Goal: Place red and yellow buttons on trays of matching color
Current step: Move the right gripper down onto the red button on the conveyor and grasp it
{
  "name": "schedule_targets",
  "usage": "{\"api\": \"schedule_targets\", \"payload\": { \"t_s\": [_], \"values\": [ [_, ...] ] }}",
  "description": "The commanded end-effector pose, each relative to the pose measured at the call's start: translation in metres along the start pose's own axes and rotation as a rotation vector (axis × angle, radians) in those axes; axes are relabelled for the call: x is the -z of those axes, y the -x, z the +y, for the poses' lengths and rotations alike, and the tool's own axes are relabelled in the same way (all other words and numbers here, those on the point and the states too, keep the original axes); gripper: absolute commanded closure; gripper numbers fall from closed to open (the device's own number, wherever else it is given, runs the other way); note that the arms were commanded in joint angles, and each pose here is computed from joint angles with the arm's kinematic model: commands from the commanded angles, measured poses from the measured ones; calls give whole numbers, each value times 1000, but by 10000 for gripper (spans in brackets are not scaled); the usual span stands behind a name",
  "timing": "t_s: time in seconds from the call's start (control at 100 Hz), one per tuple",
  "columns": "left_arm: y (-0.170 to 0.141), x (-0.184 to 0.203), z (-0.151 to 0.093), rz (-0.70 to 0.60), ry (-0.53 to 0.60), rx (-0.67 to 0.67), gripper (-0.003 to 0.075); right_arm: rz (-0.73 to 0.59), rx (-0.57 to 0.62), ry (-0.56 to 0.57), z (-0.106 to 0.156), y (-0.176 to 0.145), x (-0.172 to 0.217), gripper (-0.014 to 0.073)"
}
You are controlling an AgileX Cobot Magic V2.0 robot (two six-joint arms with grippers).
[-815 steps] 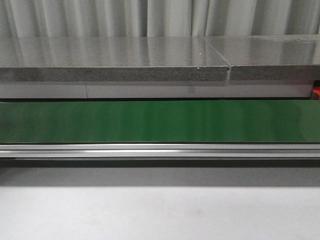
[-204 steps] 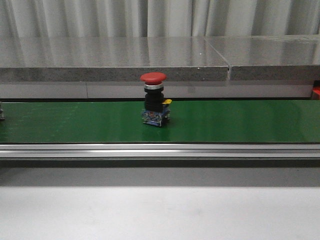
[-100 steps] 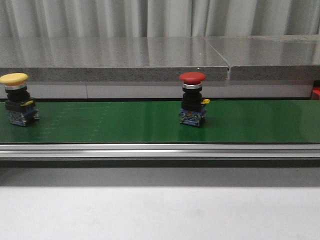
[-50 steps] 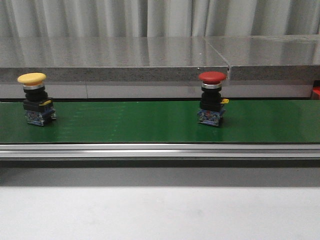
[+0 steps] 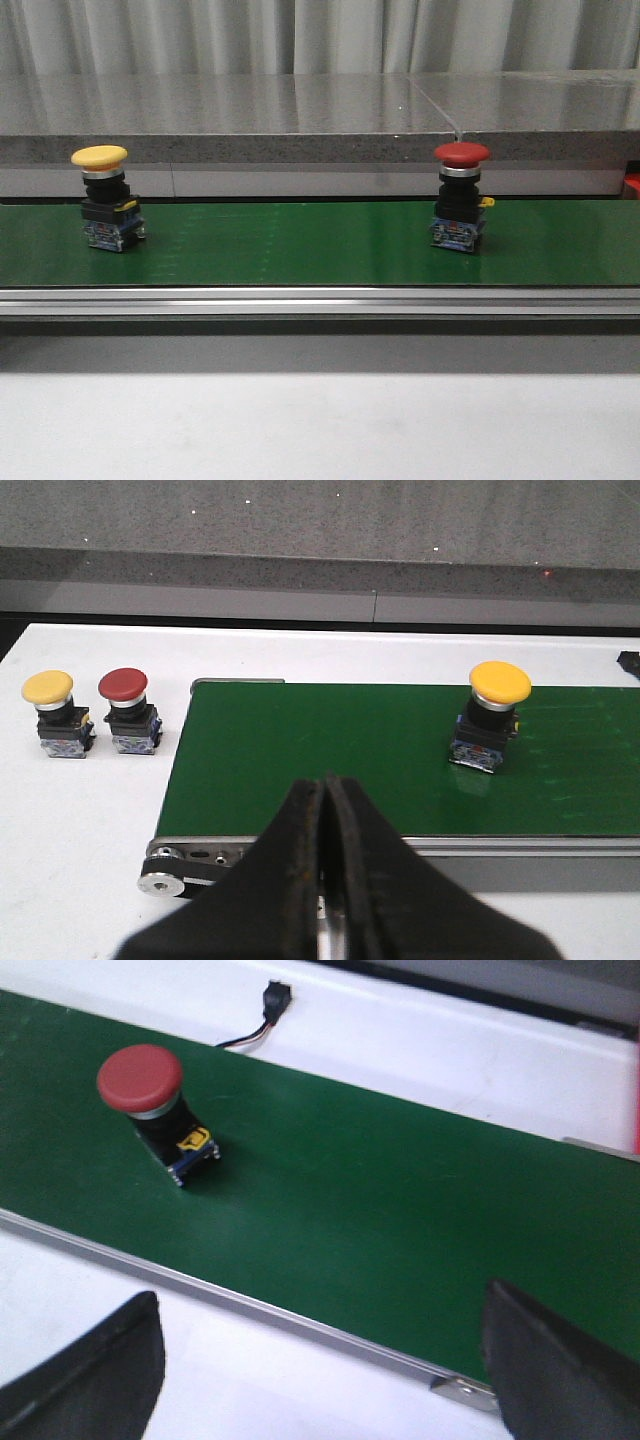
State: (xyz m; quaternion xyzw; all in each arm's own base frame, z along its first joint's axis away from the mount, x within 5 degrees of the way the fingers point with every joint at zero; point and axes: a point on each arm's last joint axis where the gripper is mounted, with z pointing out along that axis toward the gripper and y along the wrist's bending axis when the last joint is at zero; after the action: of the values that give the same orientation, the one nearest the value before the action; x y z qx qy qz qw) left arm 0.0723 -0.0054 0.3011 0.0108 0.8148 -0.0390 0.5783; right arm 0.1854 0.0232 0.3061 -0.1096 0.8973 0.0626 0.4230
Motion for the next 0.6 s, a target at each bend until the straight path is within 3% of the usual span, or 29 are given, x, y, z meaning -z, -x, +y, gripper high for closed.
{"api": "schedule_targets", "payload": {
  "t_s": [0.0,0.59],
  "values": [
    [15,3,-2,-91,-21,4,739,-42,24,19,3,22,-11,-38],
    [15,3,-2,-91,-21,4,739,109,78,118,22,65,-107,-38]
  ]
}}
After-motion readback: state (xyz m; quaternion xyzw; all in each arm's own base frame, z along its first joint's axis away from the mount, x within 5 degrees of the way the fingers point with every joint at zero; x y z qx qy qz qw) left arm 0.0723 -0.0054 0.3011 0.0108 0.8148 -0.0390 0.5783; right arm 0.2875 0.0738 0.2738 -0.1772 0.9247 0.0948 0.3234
